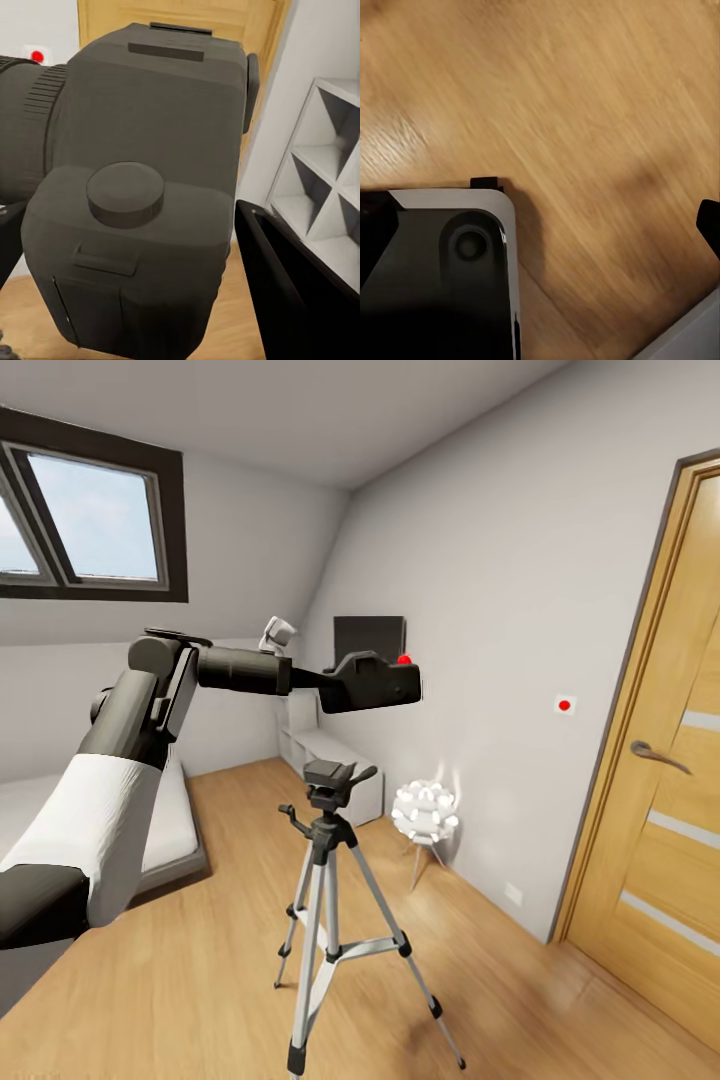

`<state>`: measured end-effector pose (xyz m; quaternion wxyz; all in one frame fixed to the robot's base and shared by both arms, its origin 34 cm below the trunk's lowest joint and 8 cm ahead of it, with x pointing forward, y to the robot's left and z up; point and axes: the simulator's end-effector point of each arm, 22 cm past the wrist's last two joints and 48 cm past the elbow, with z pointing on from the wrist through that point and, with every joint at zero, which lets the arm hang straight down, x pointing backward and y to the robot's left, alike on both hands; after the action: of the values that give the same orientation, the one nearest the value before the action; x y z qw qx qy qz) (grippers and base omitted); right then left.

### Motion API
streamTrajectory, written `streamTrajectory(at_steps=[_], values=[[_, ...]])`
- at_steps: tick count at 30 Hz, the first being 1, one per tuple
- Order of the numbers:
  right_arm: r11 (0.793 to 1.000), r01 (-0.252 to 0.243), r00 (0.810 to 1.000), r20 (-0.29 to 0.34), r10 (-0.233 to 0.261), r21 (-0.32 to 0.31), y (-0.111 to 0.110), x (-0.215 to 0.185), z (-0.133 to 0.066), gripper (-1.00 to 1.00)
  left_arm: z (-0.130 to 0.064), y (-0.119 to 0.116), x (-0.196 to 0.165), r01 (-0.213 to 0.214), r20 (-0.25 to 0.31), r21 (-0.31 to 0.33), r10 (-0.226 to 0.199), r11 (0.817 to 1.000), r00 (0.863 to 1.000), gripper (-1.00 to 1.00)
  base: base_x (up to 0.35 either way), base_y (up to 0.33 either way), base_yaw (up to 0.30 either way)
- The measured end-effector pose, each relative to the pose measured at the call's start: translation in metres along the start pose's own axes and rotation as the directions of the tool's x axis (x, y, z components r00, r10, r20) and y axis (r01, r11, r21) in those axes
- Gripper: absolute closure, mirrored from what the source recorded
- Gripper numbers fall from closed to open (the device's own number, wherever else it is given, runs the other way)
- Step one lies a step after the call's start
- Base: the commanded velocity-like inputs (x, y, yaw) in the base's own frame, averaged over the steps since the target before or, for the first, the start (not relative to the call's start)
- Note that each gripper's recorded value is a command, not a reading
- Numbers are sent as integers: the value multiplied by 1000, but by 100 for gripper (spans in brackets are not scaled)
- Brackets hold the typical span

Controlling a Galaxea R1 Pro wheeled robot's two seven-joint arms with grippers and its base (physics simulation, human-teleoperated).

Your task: Attach the digital camera to the camera tripod in the bedroom.

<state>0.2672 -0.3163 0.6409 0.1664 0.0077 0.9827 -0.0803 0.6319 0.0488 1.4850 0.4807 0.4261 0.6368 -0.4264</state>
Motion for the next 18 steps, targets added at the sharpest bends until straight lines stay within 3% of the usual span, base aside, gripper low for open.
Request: streamTrajectory(at_steps=[8,13,18], values=[[1000,0,1000,0,0,0,0,0,0,-100,0,0,0,0,0,0,0,1000,1000,100,0,-1,279],[1000,0,1000,0,0,0,0,0,0,-100,-3,-15,-12,-64,14,0,63,998,998,100,0,-62,278],[1000,0,1000,1,0,0,0,0,0,-100,-4,-17,-14,-77,16,-1,77,997,997,100,0,-243,138]])
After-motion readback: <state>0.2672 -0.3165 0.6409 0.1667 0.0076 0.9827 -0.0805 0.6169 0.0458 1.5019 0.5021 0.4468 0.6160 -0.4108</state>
